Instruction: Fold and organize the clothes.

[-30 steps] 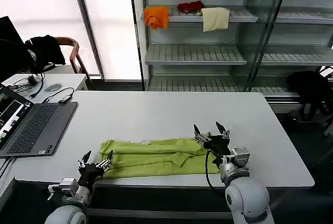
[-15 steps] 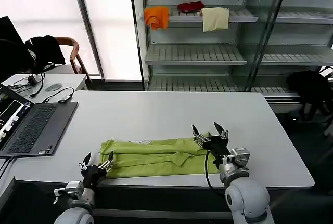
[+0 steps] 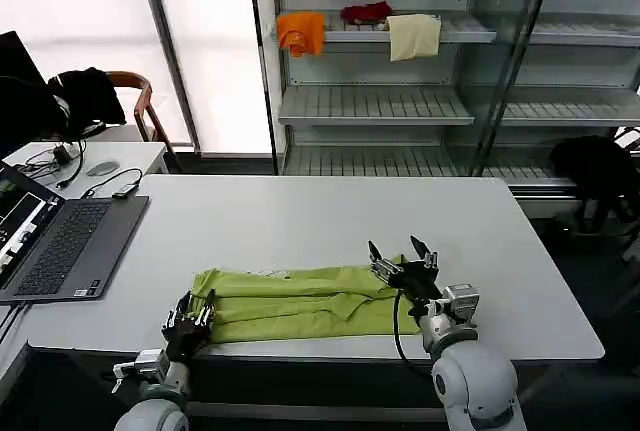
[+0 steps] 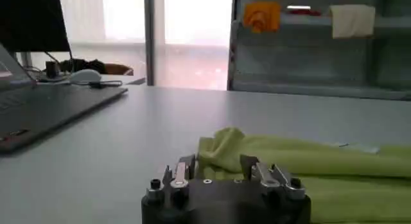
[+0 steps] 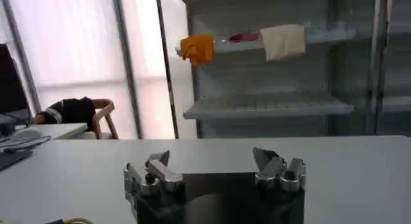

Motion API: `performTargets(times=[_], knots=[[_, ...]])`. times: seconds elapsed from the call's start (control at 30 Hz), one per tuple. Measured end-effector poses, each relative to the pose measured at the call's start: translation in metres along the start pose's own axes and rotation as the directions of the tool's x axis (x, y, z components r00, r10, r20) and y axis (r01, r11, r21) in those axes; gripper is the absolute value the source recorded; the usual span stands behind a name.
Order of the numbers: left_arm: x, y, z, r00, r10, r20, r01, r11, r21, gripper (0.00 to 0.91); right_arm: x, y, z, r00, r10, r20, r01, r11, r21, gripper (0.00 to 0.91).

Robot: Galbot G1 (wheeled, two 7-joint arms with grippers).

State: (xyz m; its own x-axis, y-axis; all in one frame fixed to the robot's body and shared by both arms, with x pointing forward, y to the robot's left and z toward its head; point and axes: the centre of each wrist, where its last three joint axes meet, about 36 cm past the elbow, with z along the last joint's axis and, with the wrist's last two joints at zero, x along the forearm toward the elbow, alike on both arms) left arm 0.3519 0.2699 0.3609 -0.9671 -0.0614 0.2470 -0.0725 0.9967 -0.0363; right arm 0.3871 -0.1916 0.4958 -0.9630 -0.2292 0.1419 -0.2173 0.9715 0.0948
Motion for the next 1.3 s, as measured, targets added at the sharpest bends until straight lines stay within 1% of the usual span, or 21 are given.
performTargets(times=[0.03, 0.07, 0.1, 0.17, 0.2, 0.23, 0.27, 0.7, 0.8, 0.93, 1.1, 1.3], knots=[[0.000, 0.000, 0.001, 1.000, 0.000, -0.002, 0.000, 1.000, 0.000, 0.504, 0.000, 0.000, 0.000, 1.000, 0.000, 0.000, 0.000, 1.000, -0.001, 0.907], [-0.001, 0.000, 0.002, 1.000, -0.001, -0.003, 0.001, 1.000, 0.000, 0.474, 0.000, 0.001, 0.000, 1.000, -0.001, 0.000, 0.001, 1.000, -0.001, 0.907], [-0.001, 0.001, 0.002, 1.000, -0.002, -0.003, 0.002, 1.000, 0.001, 0.373, -0.001, 0.001, 0.000, 1.000, -0.001, 0.001, 0.001, 1.000, -0.002, 0.907], [-0.001, 0.001, 0.003, 1.000, -0.001, -0.004, 0.001, 1.000, 0.003, 0.141, -0.001, 0.001, 0.000, 1.000, 0.000, 0.001, 0.000, 1.000, -0.002, 0.907], [-0.001, 0.001, 0.003, 1.000, 0.000, -0.004, 0.000, 1.000, 0.004, 0.091, -0.001, 0.001, 0.000, 1.000, 0.000, 0.002, 0.000, 1.000, -0.003, 0.907], [-0.001, 0.001, 0.003, 1.000, 0.000, -0.004, 0.000, 1.000, 0.004, 0.010, -0.001, 0.001, 0.000, 1.000, 0.000, 0.002, 0.000, 1.000, -0.003, 0.907], [-0.001, 0.001, 0.003, 1.000, 0.002, -0.004, -0.002, 1.000, 0.004, 0.000, -0.001, 0.001, -0.001, 1.000, 0.001, 0.002, -0.001, 1.000, -0.003, 0.907], [0.001, -0.006, 0.004, 1.000, 0.028, -0.005, -0.028, 1.000, -0.011, 0.000, 0.000, -0.001, 0.000, 1.000, 0.018, -0.001, -0.018, 1.000, -0.006, 0.907], [0.002, -0.005, 0.002, 1.000, 0.028, 0.007, -0.028, 0.999, -0.020, 0.000, 0.001, -0.001, 0.001, 1.000, 0.020, -0.003, -0.020, 1.000, -0.008, 0.907], [0.001, 0.000, -0.006, 0.998, 0.028, 0.051, -0.026, 0.998, -0.053, 0.000, 0.002, -0.002, 0.003, 1.000, 0.023, -0.007, -0.023, 1.000, -0.008, 0.907], [-0.002, 0.018, -0.022, 0.994, 0.027, 0.103, -0.013, 0.992, -0.127, 0.000, 0.003, -0.003, 0.003, 1.000, 0.026, -0.007, -0.026, 1.000, -0.007, 0.907], [-0.008, 0.061, -0.046, 0.990, 0.020, 0.138, 0.018, 0.964, -0.267, 0.000, 0.005, -0.006, 0.004, 1.000, 0.030, -0.011, -0.030, 1.000, -0.005, 0.907]])
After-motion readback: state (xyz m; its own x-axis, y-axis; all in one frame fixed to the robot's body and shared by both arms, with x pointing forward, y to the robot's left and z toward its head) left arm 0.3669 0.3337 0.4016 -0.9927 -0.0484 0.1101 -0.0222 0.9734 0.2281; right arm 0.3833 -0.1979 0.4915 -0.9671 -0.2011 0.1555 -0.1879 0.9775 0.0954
